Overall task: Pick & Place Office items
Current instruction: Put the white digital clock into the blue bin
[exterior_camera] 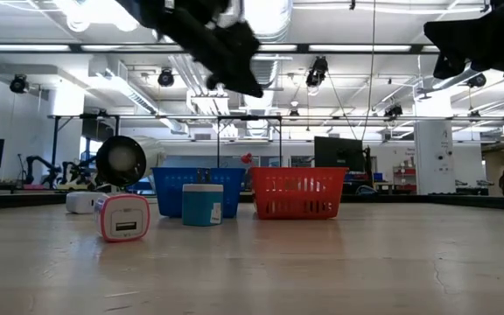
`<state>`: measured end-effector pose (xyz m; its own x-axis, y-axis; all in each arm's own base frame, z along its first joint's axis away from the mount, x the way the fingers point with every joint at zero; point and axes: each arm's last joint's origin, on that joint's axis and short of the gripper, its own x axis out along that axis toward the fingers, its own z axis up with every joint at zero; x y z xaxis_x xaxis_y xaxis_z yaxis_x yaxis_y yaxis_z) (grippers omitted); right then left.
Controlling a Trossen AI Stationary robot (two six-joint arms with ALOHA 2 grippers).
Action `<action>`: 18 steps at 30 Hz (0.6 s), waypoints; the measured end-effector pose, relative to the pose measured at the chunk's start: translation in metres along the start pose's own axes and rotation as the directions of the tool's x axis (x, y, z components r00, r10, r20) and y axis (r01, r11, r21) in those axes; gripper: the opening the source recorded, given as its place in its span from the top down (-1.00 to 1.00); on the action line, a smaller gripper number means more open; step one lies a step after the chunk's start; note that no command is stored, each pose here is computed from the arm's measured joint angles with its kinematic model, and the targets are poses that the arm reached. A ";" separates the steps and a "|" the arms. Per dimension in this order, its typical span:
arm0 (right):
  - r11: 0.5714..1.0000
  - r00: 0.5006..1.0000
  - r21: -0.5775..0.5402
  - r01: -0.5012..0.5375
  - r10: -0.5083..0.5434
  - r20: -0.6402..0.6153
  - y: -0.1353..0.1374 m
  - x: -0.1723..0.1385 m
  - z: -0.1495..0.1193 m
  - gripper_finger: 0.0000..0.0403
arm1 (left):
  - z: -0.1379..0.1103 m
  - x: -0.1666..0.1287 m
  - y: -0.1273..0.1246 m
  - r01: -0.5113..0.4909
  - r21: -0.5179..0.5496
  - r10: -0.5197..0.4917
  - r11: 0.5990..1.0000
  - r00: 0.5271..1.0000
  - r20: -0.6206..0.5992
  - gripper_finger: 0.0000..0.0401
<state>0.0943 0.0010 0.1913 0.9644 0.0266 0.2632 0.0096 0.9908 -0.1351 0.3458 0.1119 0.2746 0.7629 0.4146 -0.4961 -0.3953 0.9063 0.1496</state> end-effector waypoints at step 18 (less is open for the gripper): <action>1.000 0.999 0.024 -0.009 0.010 -0.050 0.001 0.000 -0.005 0.96 | 0.045 0.144 0.031 -0.101 -0.127 0.072 0.987 0.975 -0.210 -0.06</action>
<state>0.0954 0.0011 0.1866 0.9765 0.0300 0.2136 -0.0055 0.9934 -0.1144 0.4668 0.2030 0.2462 0.6077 0.4526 -0.6525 -0.5320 0.8421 0.0887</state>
